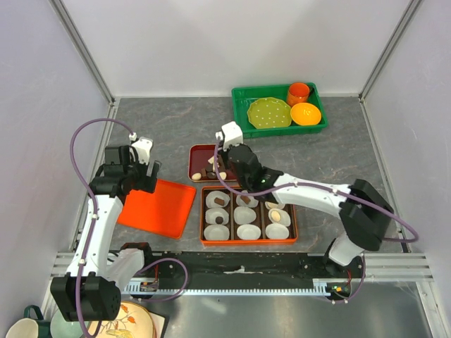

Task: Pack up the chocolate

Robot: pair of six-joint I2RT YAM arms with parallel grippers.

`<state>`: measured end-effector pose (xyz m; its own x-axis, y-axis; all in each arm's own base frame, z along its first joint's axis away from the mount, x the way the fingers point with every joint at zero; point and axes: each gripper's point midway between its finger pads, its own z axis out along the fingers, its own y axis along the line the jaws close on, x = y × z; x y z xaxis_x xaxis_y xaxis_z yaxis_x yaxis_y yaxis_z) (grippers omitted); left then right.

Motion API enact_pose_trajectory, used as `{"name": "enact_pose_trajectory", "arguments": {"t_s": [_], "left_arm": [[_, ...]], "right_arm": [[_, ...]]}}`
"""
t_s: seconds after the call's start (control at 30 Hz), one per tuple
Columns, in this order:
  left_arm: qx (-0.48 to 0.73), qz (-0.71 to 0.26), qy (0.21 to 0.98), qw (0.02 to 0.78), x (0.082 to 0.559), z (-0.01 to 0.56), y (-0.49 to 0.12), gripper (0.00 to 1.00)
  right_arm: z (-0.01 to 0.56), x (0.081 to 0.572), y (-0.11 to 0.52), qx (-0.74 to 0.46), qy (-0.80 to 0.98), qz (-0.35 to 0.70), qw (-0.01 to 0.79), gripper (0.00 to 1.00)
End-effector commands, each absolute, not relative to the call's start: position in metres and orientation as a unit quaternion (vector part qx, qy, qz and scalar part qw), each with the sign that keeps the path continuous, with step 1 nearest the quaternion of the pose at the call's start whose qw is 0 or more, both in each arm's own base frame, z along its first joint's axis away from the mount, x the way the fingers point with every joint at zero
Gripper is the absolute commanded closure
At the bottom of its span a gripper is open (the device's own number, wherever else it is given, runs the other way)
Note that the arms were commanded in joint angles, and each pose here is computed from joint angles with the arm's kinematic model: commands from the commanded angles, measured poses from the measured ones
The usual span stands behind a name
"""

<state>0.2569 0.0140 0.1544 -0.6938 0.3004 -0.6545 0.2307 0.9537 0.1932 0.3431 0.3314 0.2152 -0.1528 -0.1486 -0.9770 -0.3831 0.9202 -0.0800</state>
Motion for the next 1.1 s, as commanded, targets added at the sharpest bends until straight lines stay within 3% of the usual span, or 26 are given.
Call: {"name": "enact_pose_trajectory", "arguments": {"t_s": [0.0, 0.2, 0.47, 0.77, 1.07], "left_arm": [[0.151, 0.049, 0.911, 0.381, 0.26, 0.161, 0.014, 0.04], [0.155, 0.057, 0.91, 0.382, 0.26, 0.16, 0.017, 0.04], [0.155, 0.059, 0.91, 0.38, 0.26, 0.157, 0.017, 0.04], [0.158, 0.065, 0.91, 0.378, 0.26, 0.155, 0.019, 0.04], [0.159, 0.071, 0.91, 0.375, 0.259, 0.152, 0.021, 0.04]], "right_arm": [[0.26, 0.372, 0.353, -0.131, 0.71, 0.127, 0.68, 0.82], [0.235, 0.392, 0.37, -0.143, 0.724, 0.133, 0.661, 0.72], [0.212, 0.402, 0.377, -0.147, 0.743, 0.145, 0.637, 0.5], [0.195, 0.404, 0.372, -0.145, 0.756, 0.143, 0.621, 0.49], [0.18, 0.405, 0.361, -0.137, 0.769, 0.134, 0.61, 0.54]]}}
